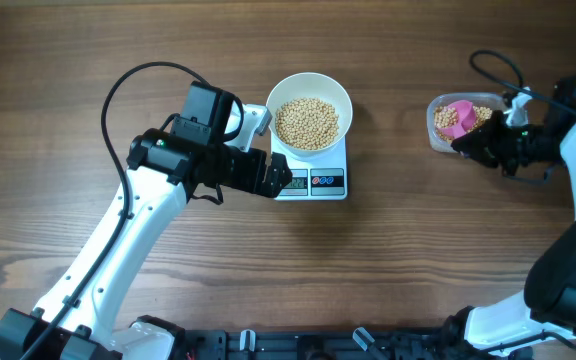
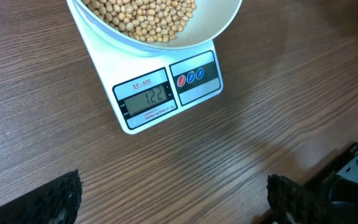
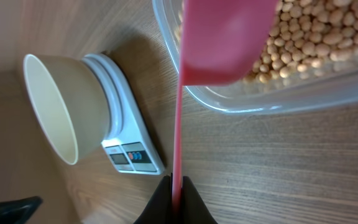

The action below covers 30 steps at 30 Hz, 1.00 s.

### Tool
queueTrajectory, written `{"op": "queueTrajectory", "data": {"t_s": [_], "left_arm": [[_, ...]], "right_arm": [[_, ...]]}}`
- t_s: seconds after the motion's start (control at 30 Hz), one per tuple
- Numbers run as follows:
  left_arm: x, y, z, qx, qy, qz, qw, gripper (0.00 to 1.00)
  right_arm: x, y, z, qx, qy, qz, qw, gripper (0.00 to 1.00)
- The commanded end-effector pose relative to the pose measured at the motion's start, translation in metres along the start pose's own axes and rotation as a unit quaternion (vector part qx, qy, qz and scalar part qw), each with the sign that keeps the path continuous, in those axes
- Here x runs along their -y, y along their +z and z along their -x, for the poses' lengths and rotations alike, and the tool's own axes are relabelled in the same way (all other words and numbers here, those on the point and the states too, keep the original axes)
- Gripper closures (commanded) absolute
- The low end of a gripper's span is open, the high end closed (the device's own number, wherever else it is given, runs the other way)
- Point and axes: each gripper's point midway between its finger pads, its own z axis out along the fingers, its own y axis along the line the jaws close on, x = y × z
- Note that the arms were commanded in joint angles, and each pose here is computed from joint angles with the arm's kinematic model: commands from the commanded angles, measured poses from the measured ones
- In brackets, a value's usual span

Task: Scoop item into bowl and weigh 150g on scale
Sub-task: 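Drag the scoop through the soybeans in the tub and lift it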

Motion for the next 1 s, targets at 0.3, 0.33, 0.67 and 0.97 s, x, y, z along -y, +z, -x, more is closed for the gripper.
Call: {"op": "queueTrajectory", "data": {"t_s": [0.3, 0.33, 0.67, 0.97], "left_arm": [[0.002, 0.000, 0.002, 0.001, 0.008, -0.005, 1.000, 0.00], [0.002, 0.000, 0.002, 0.001, 0.008, -0.005, 1.000, 0.00], [0.002, 0.000, 0.002, 0.001, 0.008, -0.005, 1.000, 0.00], [0.002, 0.000, 0.002, 0.001, 0.008, -0.005, 1.000, 0.00]], "right_arm": [[0.024, -0.036, -0.002, 0.018, -0.002, 0.061, 0.998, 0.96], [0.026, -0.039, -0.002, 0.020, 0.002, 0.064, 0.998, 0.96], [0.015, -0.051, -0.014, 0.013, -0.005, 0.119, 0.993, 0.96], [-0.012, -0.060, -0.019, 0.024, -0.048, 0.195, 0.979, 0.96]]}}
